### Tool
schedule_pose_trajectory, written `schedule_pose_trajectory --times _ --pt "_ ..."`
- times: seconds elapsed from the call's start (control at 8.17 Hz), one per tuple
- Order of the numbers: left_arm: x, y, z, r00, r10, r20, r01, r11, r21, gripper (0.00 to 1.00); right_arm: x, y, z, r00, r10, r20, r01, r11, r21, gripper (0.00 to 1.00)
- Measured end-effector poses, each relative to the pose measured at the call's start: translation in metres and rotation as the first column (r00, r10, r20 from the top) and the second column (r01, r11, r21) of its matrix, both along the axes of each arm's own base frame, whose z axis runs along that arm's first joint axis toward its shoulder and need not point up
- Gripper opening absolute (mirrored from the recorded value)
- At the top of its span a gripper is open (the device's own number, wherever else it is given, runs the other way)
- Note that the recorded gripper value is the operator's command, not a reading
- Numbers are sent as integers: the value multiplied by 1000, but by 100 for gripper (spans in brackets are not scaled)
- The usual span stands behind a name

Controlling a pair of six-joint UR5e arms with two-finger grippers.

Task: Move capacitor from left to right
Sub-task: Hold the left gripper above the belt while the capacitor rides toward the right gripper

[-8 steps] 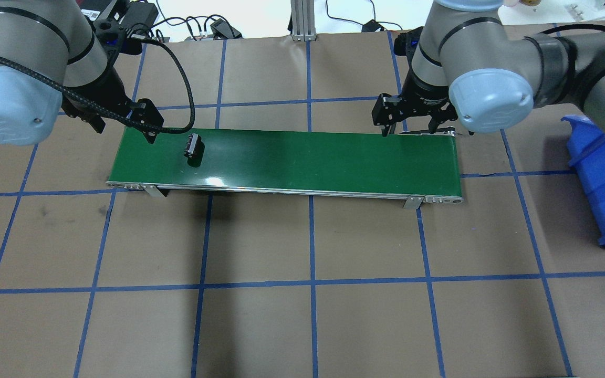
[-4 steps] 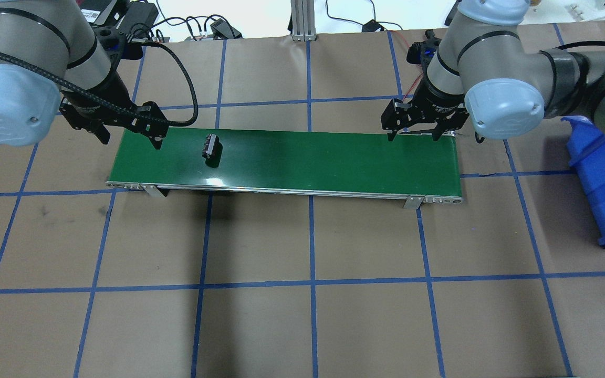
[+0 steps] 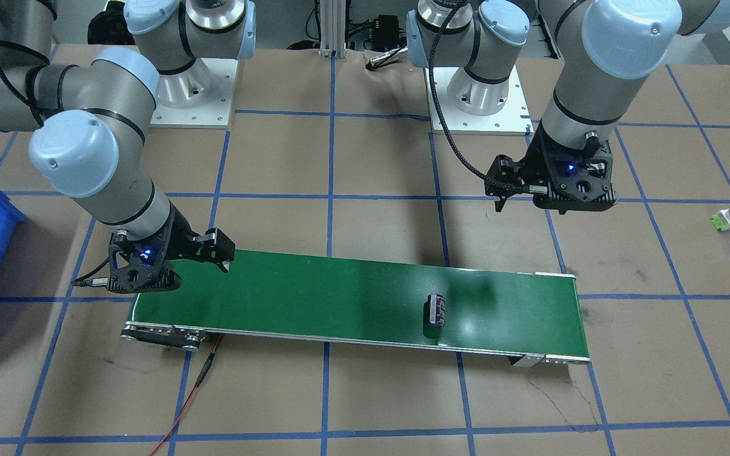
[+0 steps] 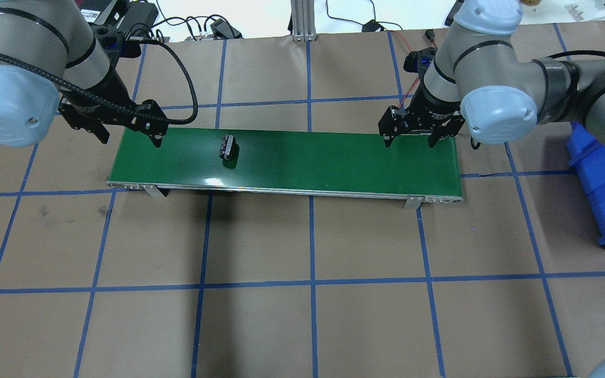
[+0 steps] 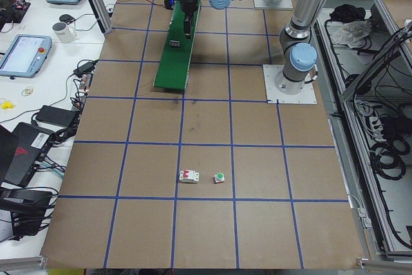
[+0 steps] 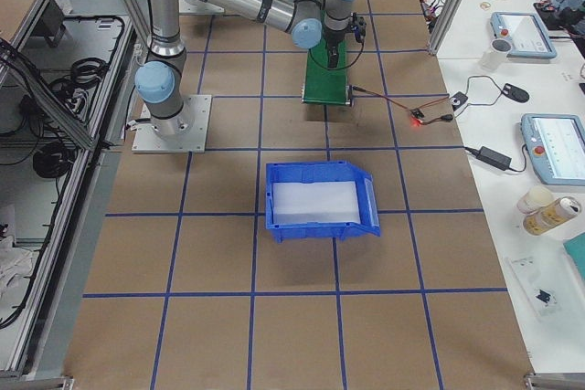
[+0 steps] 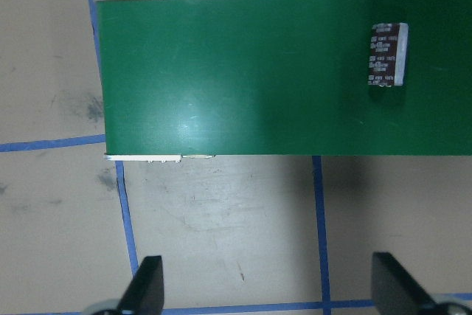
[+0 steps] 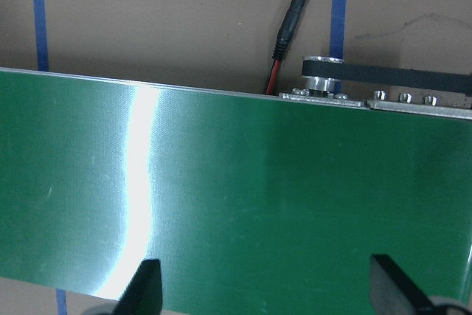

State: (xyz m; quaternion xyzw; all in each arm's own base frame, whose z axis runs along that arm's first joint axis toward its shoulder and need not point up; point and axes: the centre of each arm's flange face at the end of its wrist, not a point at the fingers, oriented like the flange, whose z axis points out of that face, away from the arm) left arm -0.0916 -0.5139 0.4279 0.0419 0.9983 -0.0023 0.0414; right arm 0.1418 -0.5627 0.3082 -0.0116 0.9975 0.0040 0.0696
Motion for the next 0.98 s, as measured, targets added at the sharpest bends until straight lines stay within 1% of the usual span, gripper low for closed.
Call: schedule_pose_trajectory --times 0.49,0.98 --pt "-1 1 -5 1000 0 7 0 1000 23 100 0 -3 -5 1000 -3 2 3 1000 -11 100" --pt "-1 1 -8 1000 0 7 -1 1000 31 100 0 -5 -6 1000 -7 2 7 1000 -21 100"
